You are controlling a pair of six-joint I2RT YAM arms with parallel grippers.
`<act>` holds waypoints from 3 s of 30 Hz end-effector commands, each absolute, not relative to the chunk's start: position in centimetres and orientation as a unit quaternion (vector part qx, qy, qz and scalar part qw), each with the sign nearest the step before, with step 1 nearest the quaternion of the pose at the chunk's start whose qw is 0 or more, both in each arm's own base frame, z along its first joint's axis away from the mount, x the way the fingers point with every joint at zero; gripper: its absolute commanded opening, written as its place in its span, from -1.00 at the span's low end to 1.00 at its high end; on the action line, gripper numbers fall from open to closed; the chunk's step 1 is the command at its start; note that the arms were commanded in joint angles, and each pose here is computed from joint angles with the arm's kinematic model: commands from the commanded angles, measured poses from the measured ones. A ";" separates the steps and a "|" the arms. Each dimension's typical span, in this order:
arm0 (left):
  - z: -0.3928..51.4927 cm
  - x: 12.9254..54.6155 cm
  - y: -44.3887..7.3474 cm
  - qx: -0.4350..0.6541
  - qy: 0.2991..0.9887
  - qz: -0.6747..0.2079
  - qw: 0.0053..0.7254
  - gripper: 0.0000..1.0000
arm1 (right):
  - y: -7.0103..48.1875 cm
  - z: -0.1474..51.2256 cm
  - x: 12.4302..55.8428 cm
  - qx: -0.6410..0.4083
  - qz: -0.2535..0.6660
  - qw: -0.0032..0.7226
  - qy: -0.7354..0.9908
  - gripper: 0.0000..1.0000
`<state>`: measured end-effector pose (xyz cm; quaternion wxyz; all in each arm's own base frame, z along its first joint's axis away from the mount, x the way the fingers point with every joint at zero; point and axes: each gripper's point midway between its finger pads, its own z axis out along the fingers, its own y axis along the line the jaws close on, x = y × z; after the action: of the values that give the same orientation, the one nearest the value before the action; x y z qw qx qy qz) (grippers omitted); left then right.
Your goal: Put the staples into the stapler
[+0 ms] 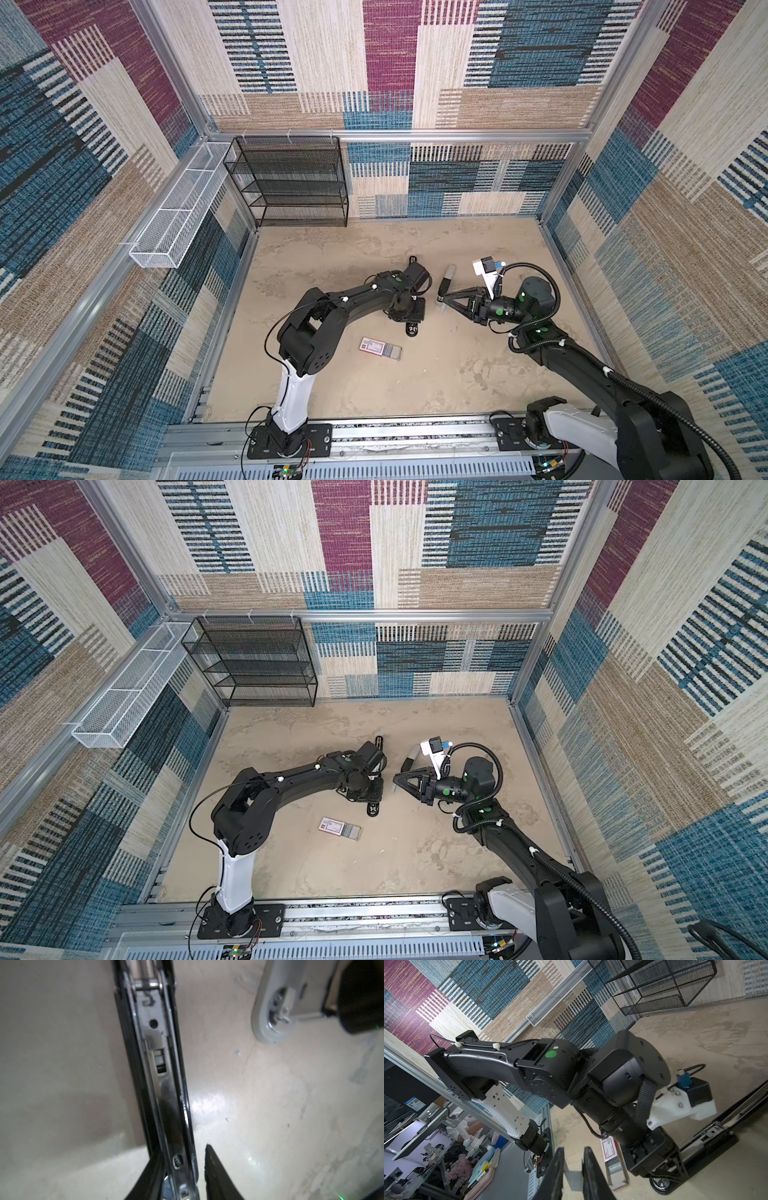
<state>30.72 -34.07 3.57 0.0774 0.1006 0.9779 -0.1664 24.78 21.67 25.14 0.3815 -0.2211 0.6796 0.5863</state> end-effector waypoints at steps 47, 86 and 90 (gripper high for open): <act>10.1 27.0 -26.8 0.052 0.944 -0.296 0.137 -0.20 | 16.3 14.9 30.2 -0.011 0.323 0.321 0.890 0.09; 5.6 20.5 -43.1 0.284 0.954 -0.089 0.024 -0.29 | 1.1 12.2 27.3 0.267 0.220 0.410 0.844 0.50; 4.9 20.5 -43.1 0.285 0.956 -0.074 0.011 -0.28 | 1.0 12.5 27.3 0.267 0.220 0.415 0.841 0.51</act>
<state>20.60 -44.18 5.26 0.0233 0.2869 0.9523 -0.1013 27.13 0.97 12.09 0.4064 0.2754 0.8435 0.2179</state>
